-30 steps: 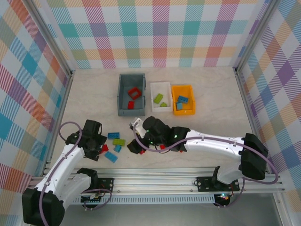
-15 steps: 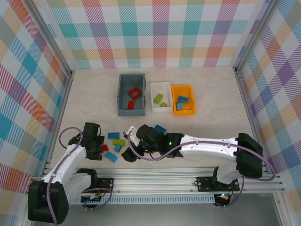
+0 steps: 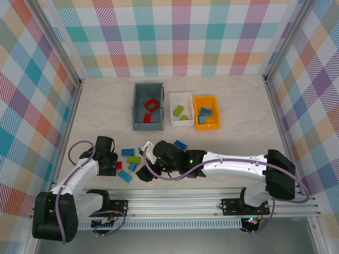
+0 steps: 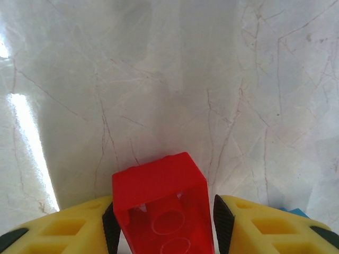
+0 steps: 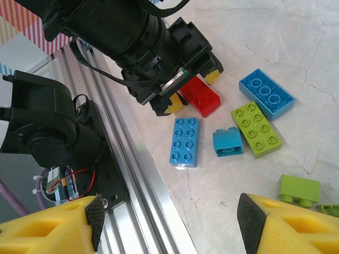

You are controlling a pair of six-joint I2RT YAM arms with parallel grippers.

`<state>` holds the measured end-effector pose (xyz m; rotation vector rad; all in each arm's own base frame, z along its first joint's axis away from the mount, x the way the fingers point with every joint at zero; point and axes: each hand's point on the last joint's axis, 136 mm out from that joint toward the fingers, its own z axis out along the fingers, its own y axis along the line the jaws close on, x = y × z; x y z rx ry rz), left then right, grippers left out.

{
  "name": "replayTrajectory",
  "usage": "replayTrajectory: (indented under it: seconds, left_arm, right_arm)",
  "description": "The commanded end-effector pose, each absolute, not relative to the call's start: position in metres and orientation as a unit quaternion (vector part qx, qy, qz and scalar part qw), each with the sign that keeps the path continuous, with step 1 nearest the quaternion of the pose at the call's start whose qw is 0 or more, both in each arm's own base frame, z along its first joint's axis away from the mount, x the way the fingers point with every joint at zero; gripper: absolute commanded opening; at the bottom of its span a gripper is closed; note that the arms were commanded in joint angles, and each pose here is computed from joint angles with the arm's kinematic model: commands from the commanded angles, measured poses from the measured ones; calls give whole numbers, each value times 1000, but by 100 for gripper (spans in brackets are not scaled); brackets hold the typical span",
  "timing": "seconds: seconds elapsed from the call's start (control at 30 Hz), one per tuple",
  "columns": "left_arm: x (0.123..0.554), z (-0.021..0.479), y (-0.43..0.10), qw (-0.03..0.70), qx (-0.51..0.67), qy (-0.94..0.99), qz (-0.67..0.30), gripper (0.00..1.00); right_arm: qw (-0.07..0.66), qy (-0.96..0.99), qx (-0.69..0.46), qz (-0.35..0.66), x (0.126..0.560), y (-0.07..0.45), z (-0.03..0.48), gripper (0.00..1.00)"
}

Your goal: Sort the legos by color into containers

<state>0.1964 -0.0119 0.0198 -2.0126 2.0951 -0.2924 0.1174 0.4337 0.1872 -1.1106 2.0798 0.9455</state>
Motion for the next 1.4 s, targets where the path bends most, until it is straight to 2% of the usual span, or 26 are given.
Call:
replayTrajectory:
  seconds: [0.0,0.1,0.2,0.37,0.57,0.73,1.07,1.2,1.37]
  left_arm:
    - [202,21,-9,112,-683,715,-99,46]
    - [207,27,-9,124,-679,715,-108,31]
    - [223,52,-6,166,-656,725,-127,16]
    - [269,109,-22,213,-543,798,-151,10]
    - [322,179,-70,296,-385,864,-133,9]
    - [371,200,-130,314,-287,896,-128,8]
    - [461,155,-185,288,-178,937,-89,17]
    - [477,140,-181,275,-176,942,-79,18]
    - [488,129,-177,263,-181,943,-94,19]
  right_arm:
    - [325,773,-400,370,122,437,213,69]
    - [339,775,-389,364,126,432,219,68]
    - [366,786,-355,351,141,417,230,67]
    - [379,819,-231,363,188,368,239,66]
    - [376,845,-116,362,230,317,230,66]
    - [384,847,-82,359,244,307,236,67]
    - [391,835,-88,376,247,314,257,68]
    - [396,821,-152,381,240,333,269,68]
    - [425,812,-229,328,230,362,272,67]
